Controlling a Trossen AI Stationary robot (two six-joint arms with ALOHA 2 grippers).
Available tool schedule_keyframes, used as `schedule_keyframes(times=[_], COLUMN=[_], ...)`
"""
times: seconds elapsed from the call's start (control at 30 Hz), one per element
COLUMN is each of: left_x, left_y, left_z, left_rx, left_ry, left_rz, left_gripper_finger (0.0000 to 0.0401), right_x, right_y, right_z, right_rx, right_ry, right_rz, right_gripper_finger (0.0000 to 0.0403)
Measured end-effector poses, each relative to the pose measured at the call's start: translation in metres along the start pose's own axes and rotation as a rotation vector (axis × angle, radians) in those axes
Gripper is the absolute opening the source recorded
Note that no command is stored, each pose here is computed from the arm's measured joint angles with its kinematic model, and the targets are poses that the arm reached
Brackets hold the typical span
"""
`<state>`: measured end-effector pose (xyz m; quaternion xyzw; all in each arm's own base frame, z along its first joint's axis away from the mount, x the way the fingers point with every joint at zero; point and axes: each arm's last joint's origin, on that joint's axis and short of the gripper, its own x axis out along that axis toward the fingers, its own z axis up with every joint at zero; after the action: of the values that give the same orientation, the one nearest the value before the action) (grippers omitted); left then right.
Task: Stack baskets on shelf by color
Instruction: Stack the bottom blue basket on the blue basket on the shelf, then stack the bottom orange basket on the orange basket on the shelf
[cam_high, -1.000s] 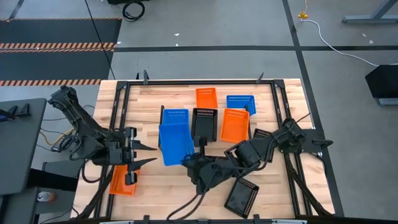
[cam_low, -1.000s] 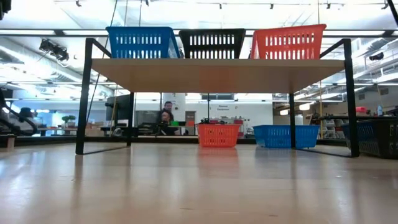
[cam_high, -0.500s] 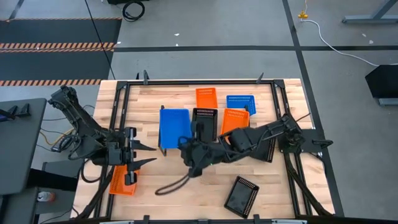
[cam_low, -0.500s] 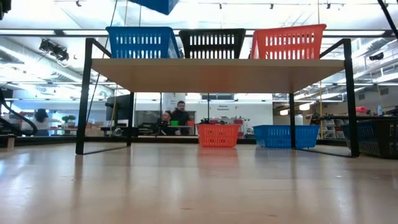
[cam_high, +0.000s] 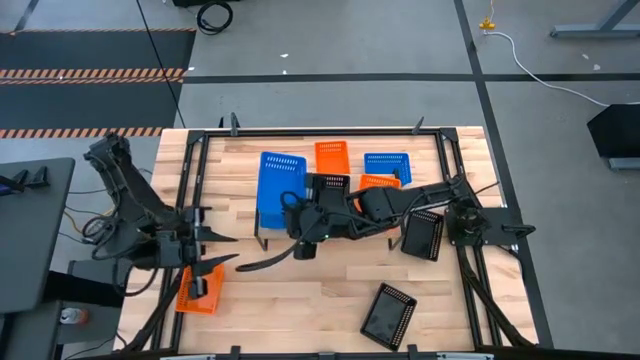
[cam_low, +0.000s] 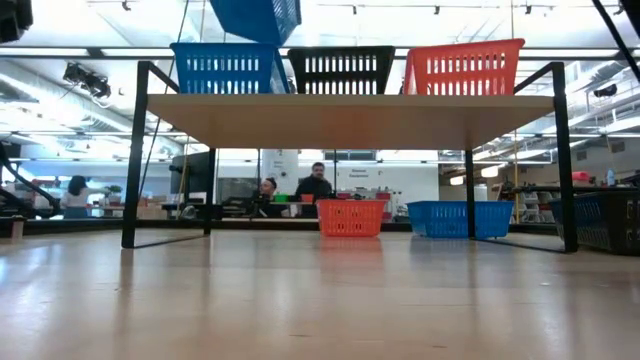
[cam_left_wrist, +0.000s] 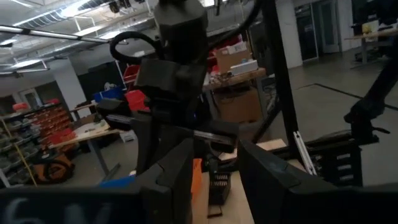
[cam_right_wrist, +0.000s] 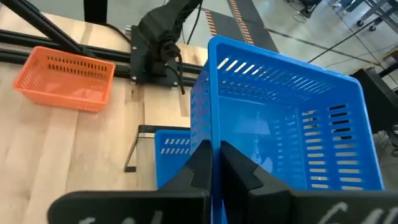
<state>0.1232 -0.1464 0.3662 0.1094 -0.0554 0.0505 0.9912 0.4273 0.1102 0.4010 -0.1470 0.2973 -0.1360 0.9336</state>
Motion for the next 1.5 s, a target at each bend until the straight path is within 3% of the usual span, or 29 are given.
schedule_keyframes(times=[0.63, 1.27, 1.5], left_x=[-0.016, -0.016, -0.016], left_y=[-0.005, -0.005, -0.006], left_z=[0.003, 0.003, 0.001], left_rx=[-0.014, -0.01, -0.017], left_ry=[0.0, 0.002, 0.011], left_rz=[-0.071, -0.071, -0.075], left_gripper_finger=[0.0133, 0.0133, 0.0133], right_x=[0.044, 0.054, 0.052], right_y=[0.004, 0.008, 0.012], right_z=[-0.029, -0.034, -0.034], right_rx=[-0.003, 0.004, 0.053], right_ry=[0.118, 0.103, 0.102], right_rz=[0.037, 0.055, 0.126], right_gripper_finger=[0.0022, 0.0132, 0.0146])
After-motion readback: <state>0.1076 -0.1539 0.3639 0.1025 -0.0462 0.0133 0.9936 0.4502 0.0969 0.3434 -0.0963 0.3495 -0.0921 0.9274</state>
